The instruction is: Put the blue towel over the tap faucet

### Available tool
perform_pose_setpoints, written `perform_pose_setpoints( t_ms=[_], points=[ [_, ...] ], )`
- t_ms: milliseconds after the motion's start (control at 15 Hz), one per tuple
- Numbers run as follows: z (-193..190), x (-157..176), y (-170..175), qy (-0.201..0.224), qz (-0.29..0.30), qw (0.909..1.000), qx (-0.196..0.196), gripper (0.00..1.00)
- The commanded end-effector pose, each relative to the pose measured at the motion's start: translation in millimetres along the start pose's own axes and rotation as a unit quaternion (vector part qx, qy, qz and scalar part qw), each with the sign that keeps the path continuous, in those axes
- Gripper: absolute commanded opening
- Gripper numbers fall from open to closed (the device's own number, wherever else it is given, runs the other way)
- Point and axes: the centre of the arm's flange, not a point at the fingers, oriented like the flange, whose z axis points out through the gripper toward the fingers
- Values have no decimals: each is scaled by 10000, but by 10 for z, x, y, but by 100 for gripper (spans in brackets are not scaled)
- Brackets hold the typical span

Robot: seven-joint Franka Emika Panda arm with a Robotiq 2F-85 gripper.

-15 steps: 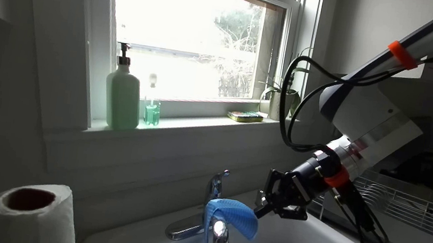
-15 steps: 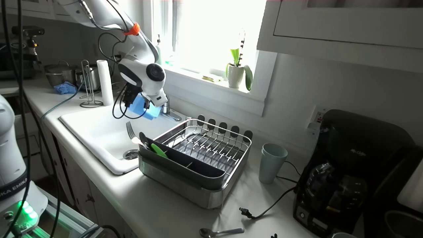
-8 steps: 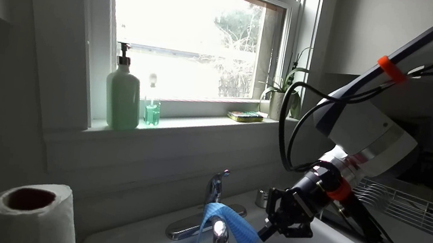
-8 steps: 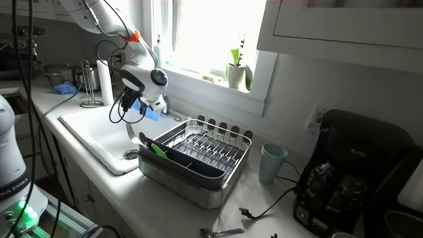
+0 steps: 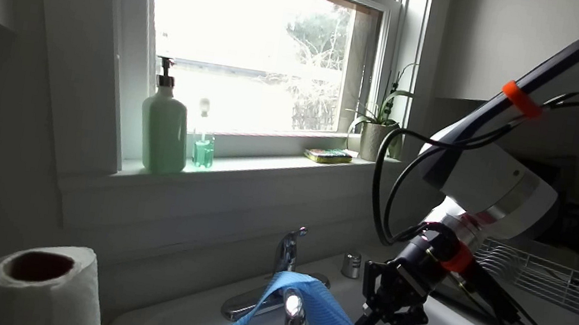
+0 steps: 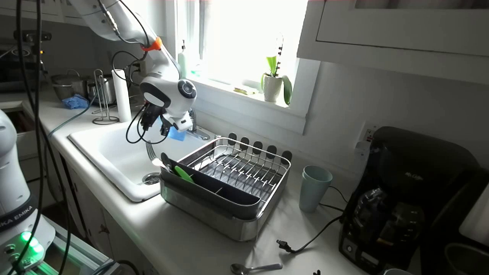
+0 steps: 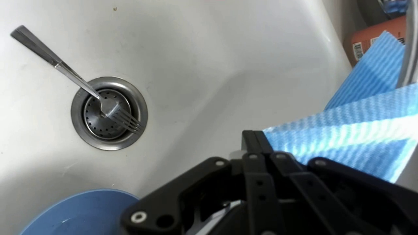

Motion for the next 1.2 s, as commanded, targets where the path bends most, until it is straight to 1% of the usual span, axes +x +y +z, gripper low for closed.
perform_pose_setpoints(
  t_ms=[0, 200, 267, 333, 400, 800, 1000, 1133],
  points=[
    [-22, 28, -37, -87, 61, 9999, -58, 2],
    [-14, 32, -35, -78, 79, 9999, -76, 5],
    [-19, 34, -35, -63, 85, 9999, -72, 29],
    [-22, 34, -33, -57, 88, 9999, -73, 31],
    [-26, 44, -31, -35, 97, 9999, -68, 36],
    [-36, 55, -12, -25, 117, 9999, -55, 77],
    [-137, 29, 1, 3, 77, 10000, 22, 98],
    [-305, -28, 23, 7, -27, 10000, 52, 100]
  ],
)
